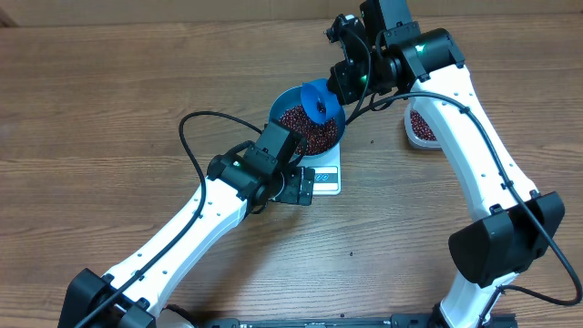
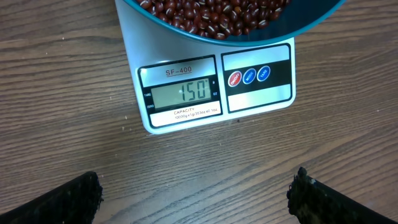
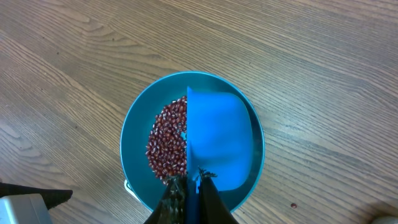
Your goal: Scoop item into bowl and weigh 150g on scale
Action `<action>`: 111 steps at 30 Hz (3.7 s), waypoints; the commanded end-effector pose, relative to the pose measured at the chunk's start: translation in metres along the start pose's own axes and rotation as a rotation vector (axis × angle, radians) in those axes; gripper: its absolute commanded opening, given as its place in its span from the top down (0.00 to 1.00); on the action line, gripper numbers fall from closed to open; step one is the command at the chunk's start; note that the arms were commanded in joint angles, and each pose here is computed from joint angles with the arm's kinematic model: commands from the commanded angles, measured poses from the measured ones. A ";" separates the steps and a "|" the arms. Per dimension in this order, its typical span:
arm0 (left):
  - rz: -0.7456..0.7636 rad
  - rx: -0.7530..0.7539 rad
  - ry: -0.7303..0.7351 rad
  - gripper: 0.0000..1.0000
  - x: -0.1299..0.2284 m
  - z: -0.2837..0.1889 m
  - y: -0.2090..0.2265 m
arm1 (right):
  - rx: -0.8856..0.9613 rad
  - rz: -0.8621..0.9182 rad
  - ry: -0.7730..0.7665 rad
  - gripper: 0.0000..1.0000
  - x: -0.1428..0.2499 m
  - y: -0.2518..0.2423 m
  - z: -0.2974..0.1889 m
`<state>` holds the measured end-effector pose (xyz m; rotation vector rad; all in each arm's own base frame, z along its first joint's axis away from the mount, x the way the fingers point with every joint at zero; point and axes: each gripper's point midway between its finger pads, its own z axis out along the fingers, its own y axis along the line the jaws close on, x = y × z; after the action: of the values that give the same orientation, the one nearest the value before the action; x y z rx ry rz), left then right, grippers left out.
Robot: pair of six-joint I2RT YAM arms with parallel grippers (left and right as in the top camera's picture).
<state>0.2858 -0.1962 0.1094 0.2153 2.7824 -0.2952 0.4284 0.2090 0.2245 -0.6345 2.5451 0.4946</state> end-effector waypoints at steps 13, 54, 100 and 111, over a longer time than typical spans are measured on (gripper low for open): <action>-0.009 -0.002 0.015 0.00 0.003 0.004 0.000 | -0.003 0.003 -0.030 0.96 -0.010 -0.001 -0.005; -0.009 -0.002 0.015 0.00 0.003 0.004 0.000 | -0.004 0.006 -0.023 0.96 -0.008 -0.001 -0.005; -0.009 -0.002 0.015 0.01 0.003 0.004 0.000 | -0.009 0.013 0.001 0.96 -0.002 0.000 -0.005; -0.009 -0.002 0.015 0.01 0.003 0.004 0.000 | -0.008 0.008 -0.012 0.96 -0.004 0.002 -0.011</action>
<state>0.2858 -0.1962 0.1094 0.2153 2.7824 -0.2952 0.4221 0.2072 0.2208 -0.6360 2.5771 0.4984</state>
